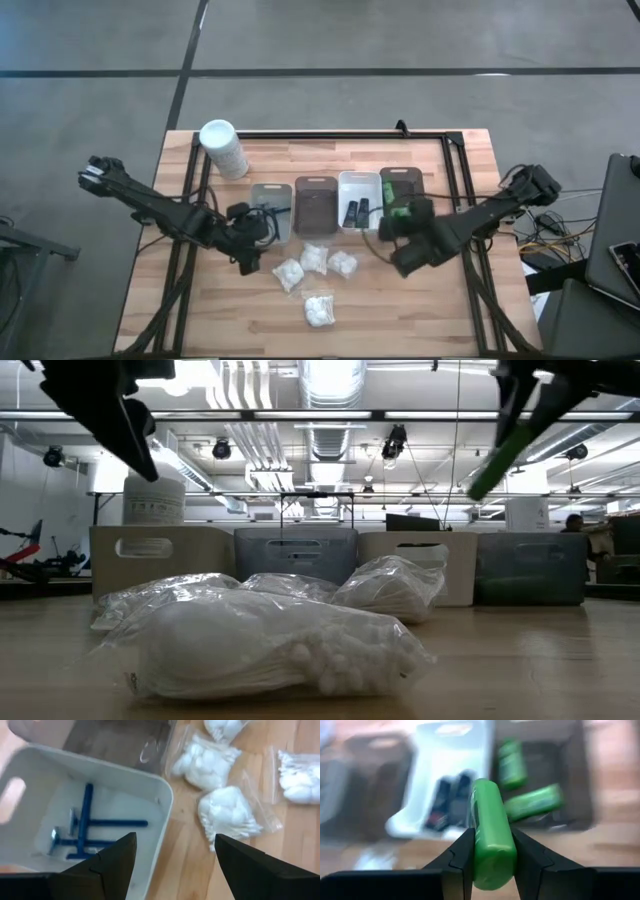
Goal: Pick & Place Travel size toiletries
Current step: Put the shampoo into the right black bin
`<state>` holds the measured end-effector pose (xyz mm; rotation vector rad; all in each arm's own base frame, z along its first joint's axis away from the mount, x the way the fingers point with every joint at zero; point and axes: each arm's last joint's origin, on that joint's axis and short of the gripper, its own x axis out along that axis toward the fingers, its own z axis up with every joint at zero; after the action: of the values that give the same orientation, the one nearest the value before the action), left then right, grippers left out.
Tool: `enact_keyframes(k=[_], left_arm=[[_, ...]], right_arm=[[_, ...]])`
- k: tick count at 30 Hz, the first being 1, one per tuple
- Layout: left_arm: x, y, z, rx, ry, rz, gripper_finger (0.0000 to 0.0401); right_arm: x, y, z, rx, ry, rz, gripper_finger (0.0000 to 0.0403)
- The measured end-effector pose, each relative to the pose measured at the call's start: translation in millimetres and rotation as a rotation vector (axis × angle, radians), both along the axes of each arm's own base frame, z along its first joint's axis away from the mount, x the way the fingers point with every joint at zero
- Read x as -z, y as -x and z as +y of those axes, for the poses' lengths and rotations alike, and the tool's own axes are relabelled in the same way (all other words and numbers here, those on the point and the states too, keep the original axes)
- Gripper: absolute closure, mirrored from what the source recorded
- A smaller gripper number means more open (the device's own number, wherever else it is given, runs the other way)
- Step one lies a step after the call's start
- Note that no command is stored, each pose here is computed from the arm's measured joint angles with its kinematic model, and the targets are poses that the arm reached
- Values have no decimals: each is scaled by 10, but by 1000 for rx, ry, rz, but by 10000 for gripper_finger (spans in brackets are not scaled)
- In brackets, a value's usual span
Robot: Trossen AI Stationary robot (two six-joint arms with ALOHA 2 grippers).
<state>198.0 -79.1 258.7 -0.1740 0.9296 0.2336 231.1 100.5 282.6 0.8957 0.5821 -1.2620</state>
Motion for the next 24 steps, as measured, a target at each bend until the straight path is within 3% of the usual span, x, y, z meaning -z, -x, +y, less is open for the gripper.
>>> enact_keyframes(k=[5, 10, 14, 19, 24], left_arm=[[124, 40, -8, 9, 70, 64, 128], [211, 72, -40, 62, 194, 138, 131], [257, 87, -65, 97, 277, 178, 130], [264, 91, -70, 99, 293, 187, 133], [264, 91, -70, 100, 294, 187, 134]], right_arm=[[21, 116, -317, 69, 42, 87, 310], [312, 175, -679, 109, 40, 210, 309], [551, 179, -953, 95, 19, 191, 302], [716, 177, -1233, 87, 21, 184, 283], [788, 157, -1305, 44, 12, 218, 248]])
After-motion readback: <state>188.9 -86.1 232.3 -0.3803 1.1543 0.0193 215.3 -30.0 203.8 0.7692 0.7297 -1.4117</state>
